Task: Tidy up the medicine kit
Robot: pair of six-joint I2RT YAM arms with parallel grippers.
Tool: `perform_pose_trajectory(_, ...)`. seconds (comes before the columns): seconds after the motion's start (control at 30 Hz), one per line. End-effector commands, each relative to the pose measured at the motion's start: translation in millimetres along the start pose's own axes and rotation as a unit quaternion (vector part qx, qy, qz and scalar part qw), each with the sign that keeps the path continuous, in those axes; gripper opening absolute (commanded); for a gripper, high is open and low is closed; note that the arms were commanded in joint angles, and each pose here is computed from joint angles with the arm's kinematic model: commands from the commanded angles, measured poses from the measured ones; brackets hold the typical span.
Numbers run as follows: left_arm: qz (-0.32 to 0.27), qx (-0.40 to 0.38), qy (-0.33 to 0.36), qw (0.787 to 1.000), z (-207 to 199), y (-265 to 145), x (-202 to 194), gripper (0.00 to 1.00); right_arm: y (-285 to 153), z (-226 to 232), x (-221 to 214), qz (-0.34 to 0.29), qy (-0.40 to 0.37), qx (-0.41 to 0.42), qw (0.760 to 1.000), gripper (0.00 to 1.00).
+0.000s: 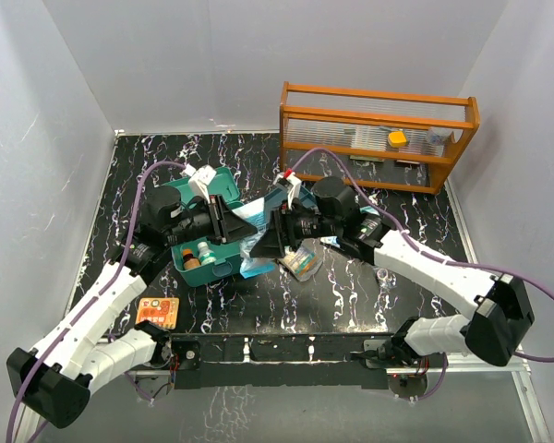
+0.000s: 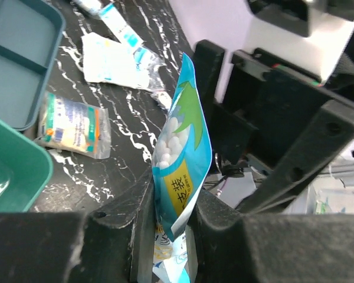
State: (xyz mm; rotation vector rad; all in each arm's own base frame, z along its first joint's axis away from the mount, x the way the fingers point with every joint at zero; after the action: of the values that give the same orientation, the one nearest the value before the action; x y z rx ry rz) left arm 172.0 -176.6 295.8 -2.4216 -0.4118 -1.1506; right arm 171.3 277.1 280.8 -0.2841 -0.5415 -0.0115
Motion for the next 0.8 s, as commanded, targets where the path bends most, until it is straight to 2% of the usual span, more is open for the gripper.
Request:
perform_pose_trajectory(0.0, -0.017, 0.045, 0.018, 0.999, 1.0, -5.8, 8.8, 0.16, -22.8, 17.1, 13.3, -0.052, -0.034, 0.001, 0.998, 0.63)
perform_pose_trajectory(0.17, -0.028, 0.165, -0.001, 0.986, 19.0, -13.3, 13.9, 0.15, -45.8, 2.5, 27.2, -0.131, -0.012, -0.094, 0.987, 0.69)
perform_pose_trajectory(0.3, -0.033, 0.309, -0.031, 0.95, 40.6, -29.0, 19.2, 0.15, -56.5, -3.2, 34.5, -0.173, 0.0, -0.156, 0.972, 0.69)
perform_pose_trajectory(0.4, -0.026, 0.374, -0.051, 0.926, 54.9, -36.7, 25.0, 0.14, -59.1, -2.4, 35.1, -0.182, 0.004, -0.163, 0.97, 0.69)
perform_pose_trajectory(0.47, -0.021, 0.389, -0.065, 0.919, 65.4, -37.8, 29.1, 0.14, -59.4, -2.9, 34.4, -0.184, 0.007, -0.164, 0.969, 0.69)
perform_pose_trajectory(0.6, -0.003, 0.358, -0.095, 0.929, 81.0, -29.9, 31.0, 0.14, -59.4, -6.3, 31.8, -0.184, 0.014, -0.169, 0.968, 0.68)
perform_pose_trajectory(0.77, 0.04, 0.321, -0.11, 0.94, 95.6, -11.0, 12.0, 0.14, -56.4, -13.4, 27.9, -0.179, 0.02, -0.174, 0.968, 0.68)
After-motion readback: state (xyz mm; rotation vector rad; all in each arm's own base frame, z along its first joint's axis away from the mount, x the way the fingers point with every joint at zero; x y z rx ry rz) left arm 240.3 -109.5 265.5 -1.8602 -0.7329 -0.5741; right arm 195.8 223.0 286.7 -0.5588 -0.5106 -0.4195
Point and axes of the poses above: each gripper's point midway between its finger pads, its own y axis out along the fingers, its own z axis along the line the jaws close on, x = y × z, the point moved 8 cm from there along -y, back along the fingers, and after that the axes turned 14 degrees about y, right-handed, at the moved point
